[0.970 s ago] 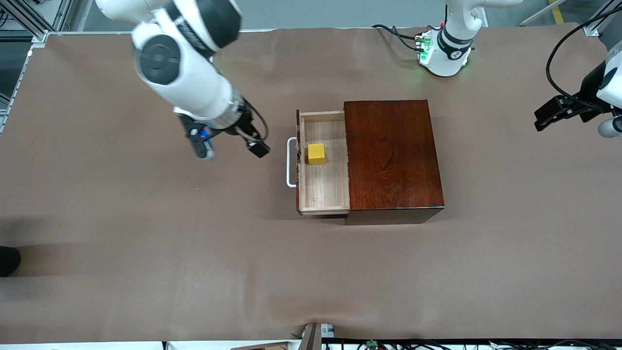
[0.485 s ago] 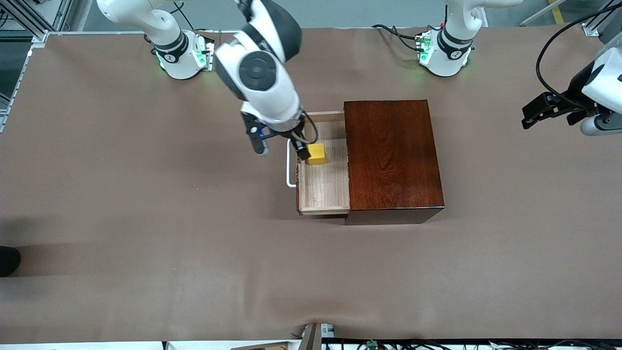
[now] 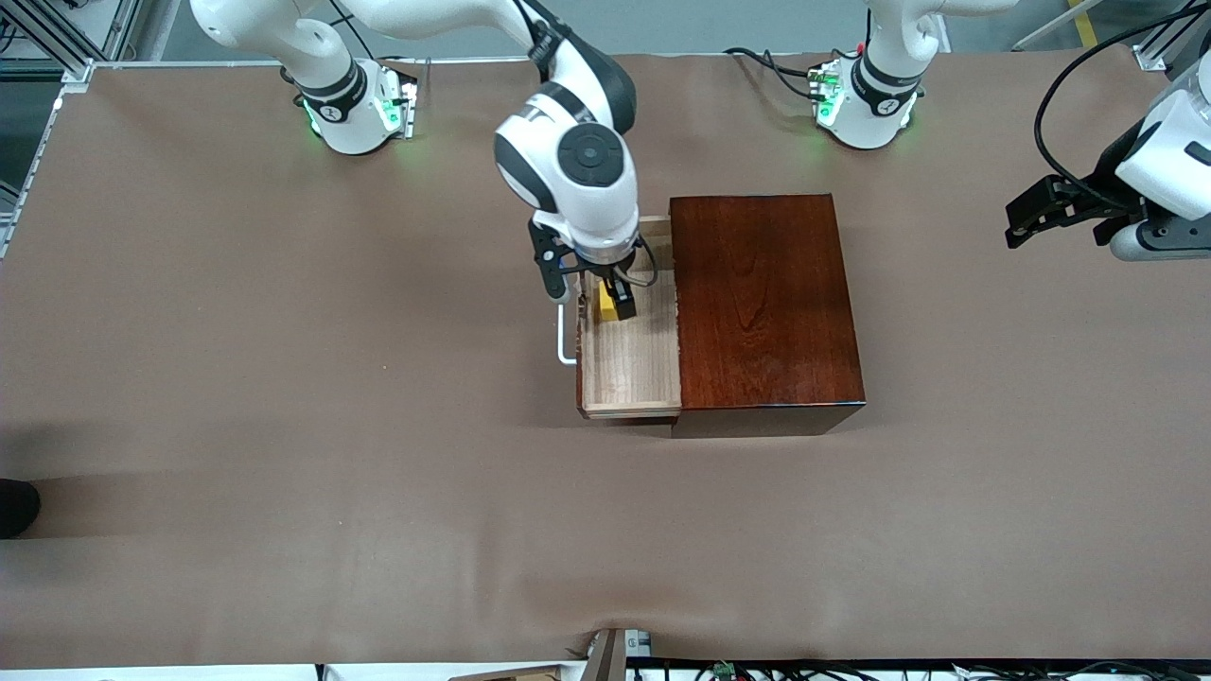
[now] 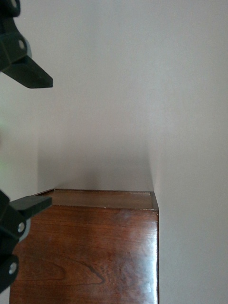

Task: Open drawer, take yellow block, close drawer
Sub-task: 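Close the right gripper on the yellow block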

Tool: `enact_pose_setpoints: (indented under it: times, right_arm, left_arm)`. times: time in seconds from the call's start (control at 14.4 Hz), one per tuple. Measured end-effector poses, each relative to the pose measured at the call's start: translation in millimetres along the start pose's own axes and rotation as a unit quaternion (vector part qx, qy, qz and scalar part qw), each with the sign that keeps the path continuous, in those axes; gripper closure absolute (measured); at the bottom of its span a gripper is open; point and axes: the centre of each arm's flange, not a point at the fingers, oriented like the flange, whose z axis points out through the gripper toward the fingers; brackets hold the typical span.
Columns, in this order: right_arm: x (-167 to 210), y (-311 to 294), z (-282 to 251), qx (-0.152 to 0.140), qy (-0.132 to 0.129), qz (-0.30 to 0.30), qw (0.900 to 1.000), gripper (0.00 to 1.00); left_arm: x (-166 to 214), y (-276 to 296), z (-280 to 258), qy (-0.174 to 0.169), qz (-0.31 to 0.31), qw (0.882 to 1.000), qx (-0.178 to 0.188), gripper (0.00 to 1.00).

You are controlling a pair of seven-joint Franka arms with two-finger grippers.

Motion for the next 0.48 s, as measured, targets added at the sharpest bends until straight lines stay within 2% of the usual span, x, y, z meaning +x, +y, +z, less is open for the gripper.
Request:
enact_pose_setpoints:
  times: [0.21,0.42,0.48]
  right_arm:
    - [3.8,-4.3,14.0,0.004,0.013,0.003,1.0,0.0]
    - [5.4,-7.6,14.9,0.012,0.012,0.004,1.0,0.0]
    - [5.5,-7.9,14.9,0.014,0.013,0.003,1.0,0.07]
  left_arm:
    - [0.0,-0.4,-0.1,0.0,0.0,1.0,0.0,0.0]
    - [-0.1,-1.1,-0.3,0.0,-0.001,1.0,0.0,0.0]
    - [-0.1,-1.1,-0.3,0.0,-0.001,1.0,0.0,0.0]
